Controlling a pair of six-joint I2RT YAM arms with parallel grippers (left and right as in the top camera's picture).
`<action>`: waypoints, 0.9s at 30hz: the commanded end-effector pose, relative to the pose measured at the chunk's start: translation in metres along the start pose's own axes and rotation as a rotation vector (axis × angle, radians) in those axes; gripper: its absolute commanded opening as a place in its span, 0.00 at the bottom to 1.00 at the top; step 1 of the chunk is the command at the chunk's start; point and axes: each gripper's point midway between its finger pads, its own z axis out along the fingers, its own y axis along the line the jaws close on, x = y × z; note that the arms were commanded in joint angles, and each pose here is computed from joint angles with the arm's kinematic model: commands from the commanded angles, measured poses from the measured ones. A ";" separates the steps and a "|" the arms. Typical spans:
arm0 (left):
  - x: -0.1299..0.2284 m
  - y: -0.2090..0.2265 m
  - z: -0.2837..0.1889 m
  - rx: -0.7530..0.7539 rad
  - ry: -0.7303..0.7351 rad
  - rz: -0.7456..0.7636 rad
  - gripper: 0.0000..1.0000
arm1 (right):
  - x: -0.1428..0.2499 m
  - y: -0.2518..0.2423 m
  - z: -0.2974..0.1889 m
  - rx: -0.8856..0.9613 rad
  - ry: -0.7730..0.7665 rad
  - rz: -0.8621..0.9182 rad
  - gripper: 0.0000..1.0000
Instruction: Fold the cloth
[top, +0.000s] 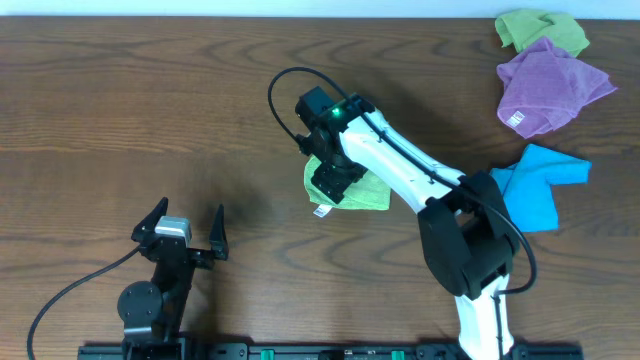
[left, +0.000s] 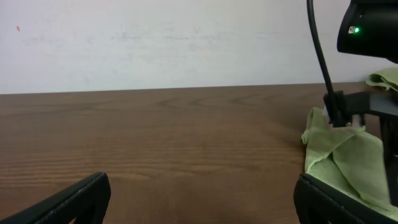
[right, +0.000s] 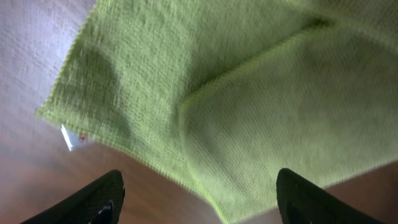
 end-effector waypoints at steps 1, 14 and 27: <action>0.018 -0.007 0.001 0.040 0.052 0.002 0.96 | -0.005 0.000 0.006 0.014 -0.023 0.015 0.79; 0.018 -0.007 0.001 0.040 0.052 0.002 0.95 | -0.020 -0.001 0.027 0.024 -0.079 0.020 0.61; 0.018 -0.007 0.001 0.040 0.052 0.002 0.96 | -0.009 0.007 0.045 -0.008 -0.005 0.026 0.37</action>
